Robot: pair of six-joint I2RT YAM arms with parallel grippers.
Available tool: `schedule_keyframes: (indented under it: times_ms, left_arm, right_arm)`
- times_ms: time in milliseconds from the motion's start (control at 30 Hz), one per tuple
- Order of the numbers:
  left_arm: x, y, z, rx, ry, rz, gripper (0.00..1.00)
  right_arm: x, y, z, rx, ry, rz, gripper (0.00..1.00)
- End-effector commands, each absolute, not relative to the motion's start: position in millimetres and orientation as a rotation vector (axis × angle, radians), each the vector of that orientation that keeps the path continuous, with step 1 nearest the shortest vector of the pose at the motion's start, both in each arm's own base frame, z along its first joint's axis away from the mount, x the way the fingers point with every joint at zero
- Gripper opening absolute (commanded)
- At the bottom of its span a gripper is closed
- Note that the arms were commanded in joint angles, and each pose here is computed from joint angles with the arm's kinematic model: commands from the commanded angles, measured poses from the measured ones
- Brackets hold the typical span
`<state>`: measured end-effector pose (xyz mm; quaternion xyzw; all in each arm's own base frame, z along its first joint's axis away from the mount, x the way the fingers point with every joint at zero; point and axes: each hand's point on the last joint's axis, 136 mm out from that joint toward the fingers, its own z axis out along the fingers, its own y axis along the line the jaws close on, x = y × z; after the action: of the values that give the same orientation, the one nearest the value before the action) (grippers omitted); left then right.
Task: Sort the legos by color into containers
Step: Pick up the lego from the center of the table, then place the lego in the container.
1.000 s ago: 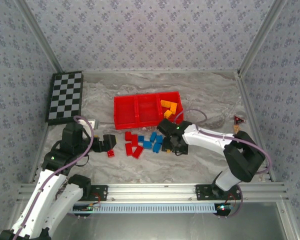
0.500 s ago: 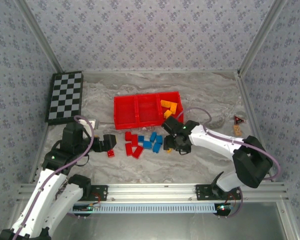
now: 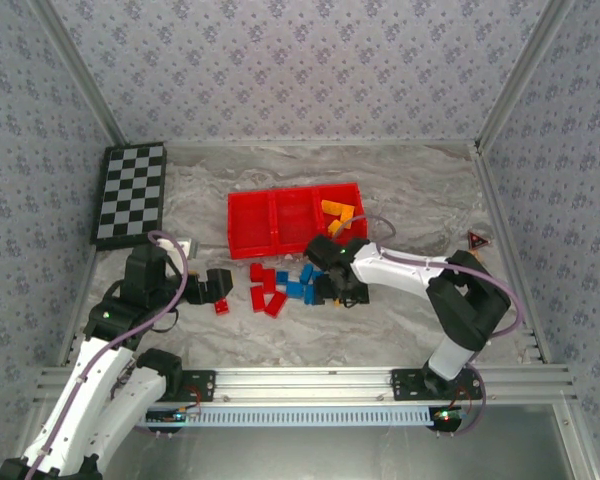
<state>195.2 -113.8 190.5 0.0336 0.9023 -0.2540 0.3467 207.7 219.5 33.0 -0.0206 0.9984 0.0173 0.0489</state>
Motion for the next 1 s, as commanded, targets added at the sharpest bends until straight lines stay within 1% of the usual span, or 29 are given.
schedule_keyframes:
  times_ms: [0,367,500,567,667,767,867,967]
  left_arm:
    - [197,-117,194,0.107,2.320,-0.669,1.00]
    - [197,-117,195,0.108,2.317,-0.670,1.00]
    - [197,-117,195,0.108,2.316,-0.670,1.00]
    - [197,-117,195,0.108,2.315,-0.669,1.00]
    - [197,-116,195,0.107,2.316,-0.668,1.00]
    - [197,-116,195,0.107,2.316,-0.667,1.00]
    - [197,-116,195,0.108,2.313,-0.669,1.00]
    - [197,-116,195,0.107,2.314,-0.668,1.00]
  right_arm:
    - [210,213,32,-0.079,3.049,-0.034,0.77]
    - [213,209,29,-0.105,3.052,-0.104,0.48]
    - [217,207,32,-0.108,3.041,-0.127,0.40]
    - [219,207,37,-0.121,3.029,-0.130,0.39]
    - [224,211,50,-0.148,3.007,-0.111,0.30]
    - [226,213,67,-0.163,2.985,-0.094,0.26]
    - [235,219,99,-0.183,2.931,-0.043,0.26]
    - [254,218,138,-0.216,2.848,-0.014,0.26]
